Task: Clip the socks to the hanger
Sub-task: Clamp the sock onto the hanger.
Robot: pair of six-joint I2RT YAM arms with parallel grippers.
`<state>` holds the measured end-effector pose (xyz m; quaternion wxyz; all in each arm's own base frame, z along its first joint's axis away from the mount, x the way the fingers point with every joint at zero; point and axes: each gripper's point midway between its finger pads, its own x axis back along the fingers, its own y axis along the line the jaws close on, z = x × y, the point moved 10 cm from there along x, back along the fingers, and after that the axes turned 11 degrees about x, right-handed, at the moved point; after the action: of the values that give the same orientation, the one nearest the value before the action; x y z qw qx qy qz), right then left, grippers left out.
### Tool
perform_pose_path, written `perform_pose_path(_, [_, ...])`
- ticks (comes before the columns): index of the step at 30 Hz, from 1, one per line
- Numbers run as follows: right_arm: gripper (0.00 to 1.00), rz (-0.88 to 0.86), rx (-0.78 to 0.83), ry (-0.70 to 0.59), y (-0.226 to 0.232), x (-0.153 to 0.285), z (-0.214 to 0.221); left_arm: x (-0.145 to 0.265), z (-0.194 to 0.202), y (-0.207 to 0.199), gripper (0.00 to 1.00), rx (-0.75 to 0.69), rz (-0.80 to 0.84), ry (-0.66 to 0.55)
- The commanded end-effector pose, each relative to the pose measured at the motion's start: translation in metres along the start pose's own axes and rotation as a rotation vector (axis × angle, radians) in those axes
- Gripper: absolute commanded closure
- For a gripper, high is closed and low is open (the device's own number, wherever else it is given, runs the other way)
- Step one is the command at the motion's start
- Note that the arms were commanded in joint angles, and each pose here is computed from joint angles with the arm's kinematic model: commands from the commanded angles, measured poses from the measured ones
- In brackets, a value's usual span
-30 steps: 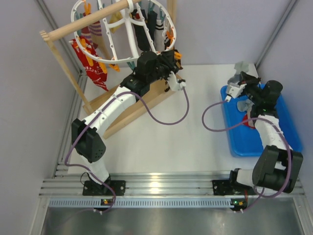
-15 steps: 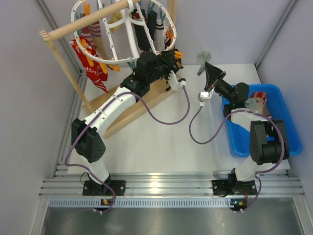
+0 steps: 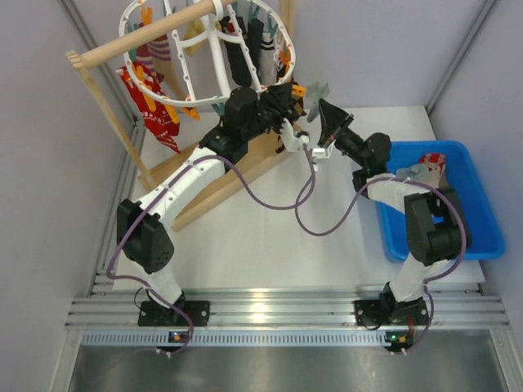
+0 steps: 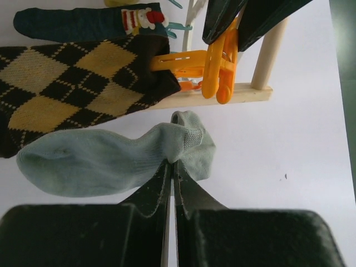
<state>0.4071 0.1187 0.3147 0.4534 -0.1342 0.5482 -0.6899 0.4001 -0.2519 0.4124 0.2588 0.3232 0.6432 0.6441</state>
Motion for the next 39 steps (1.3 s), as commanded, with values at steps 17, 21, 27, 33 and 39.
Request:
perform_pose_path(17, [1.00,0.083,-0.095,0.043,-0.028,-0.031,-0.004,0.001,-0.006,0.005,1.00,0.004,-0.012,-0.072])
perform_pose_path(21, [1.00,0.098,-0.118,0.053,-0.034,-0.035,-0.006,0.001,-0.006,0.004,1.00,0.004,-0.006,-0.069])
perform_pose_path(27, [1.00,0.104,-0.132,0.066,-0.038,-0.038,-0.003,0.002,-0.005,0.003,1.00,0.005,0.004,-0.064])
perform_pose_path(33, [1.00,0.113,-0.134,0.057,-0.041,-0.039,-0.004,0.000,-0.005,0.004,1.00,-0.006,0.002,-0.061])
perform_pose_path(39, [1.00,0.126,-0.135,0.042,-0.047,-0.036,-0.010,-0.002,-0.004,0.004,1.00,-0.015,0.003,-0.055])
